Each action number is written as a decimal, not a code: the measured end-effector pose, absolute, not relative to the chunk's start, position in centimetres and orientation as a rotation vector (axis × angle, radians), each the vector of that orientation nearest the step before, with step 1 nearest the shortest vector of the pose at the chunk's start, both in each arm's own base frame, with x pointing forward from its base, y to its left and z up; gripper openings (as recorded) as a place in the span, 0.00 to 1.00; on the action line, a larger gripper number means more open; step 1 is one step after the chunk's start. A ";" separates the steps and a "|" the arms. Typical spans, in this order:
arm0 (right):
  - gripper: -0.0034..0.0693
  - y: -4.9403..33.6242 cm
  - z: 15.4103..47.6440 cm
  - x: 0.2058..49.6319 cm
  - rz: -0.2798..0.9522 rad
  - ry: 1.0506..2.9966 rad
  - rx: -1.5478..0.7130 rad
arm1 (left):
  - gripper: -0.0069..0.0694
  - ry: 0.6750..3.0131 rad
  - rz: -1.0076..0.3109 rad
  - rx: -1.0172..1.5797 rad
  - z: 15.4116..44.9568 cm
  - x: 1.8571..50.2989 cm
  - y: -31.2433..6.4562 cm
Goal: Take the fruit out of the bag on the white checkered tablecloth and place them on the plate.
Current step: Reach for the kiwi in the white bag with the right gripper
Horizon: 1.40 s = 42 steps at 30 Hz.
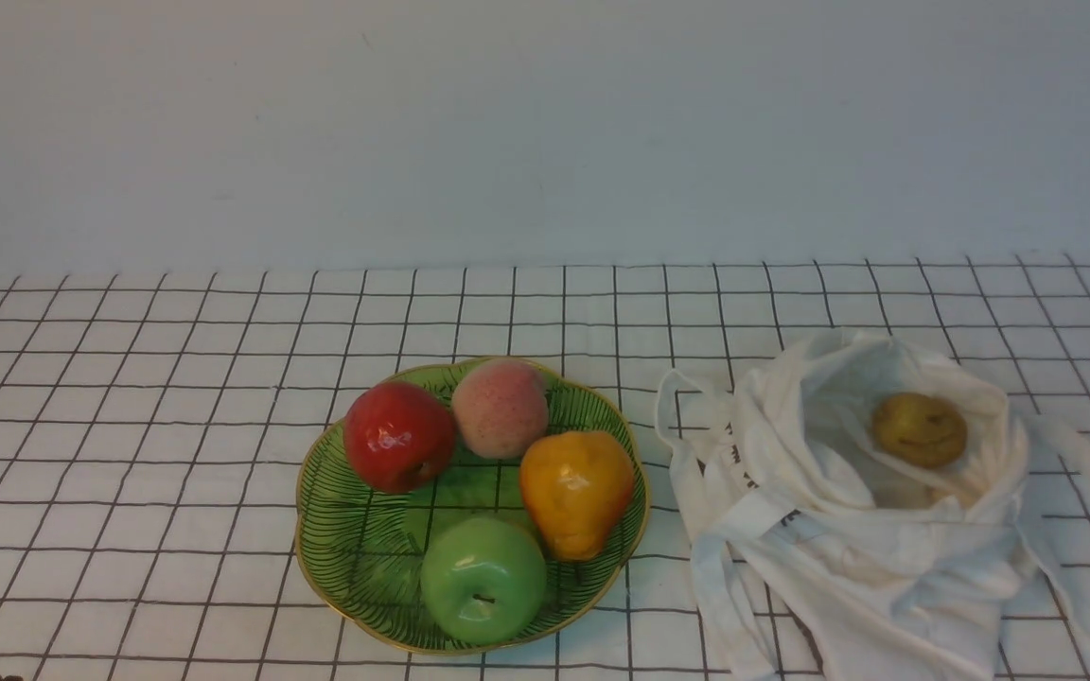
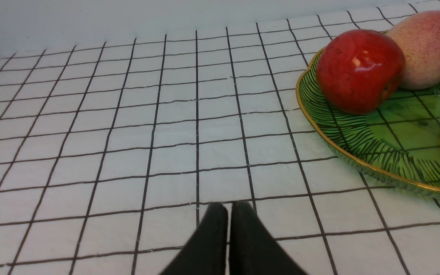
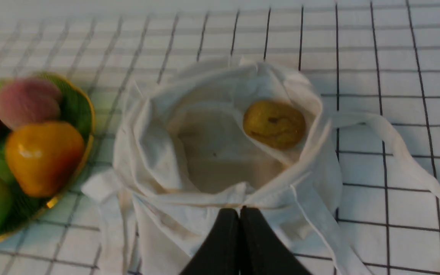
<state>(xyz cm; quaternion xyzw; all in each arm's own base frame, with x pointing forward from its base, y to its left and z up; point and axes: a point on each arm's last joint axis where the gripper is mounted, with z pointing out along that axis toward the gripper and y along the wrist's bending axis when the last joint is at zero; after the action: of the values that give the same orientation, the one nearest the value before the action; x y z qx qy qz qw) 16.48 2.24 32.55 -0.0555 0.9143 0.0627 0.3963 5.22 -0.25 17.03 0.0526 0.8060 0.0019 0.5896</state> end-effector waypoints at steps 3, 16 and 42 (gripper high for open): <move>0.03 2.7 31.6 21.0 0.136 2.438 -0.246 | 0.08 1.876 0.005 0.122 17.0 5.2 -0.2; 0.48 5.8 22.4 33.8 0.007 2.719 -0.591 | 0.08 1.876 0.005 0.122 17.0 5.2 -0.2; 0.57 6.1 17.9 37.7 -0.234 2.665 -0.680 | 0.08 1.876 0.005 0.122 17.0 5.2 -0.2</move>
<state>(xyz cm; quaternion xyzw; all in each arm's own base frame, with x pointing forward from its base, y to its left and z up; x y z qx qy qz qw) 37.66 6.13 17.90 -0.2419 0.9480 -0.0833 0.1893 5.22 -0.25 17.03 0.0526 0.8060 0.0019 0.5896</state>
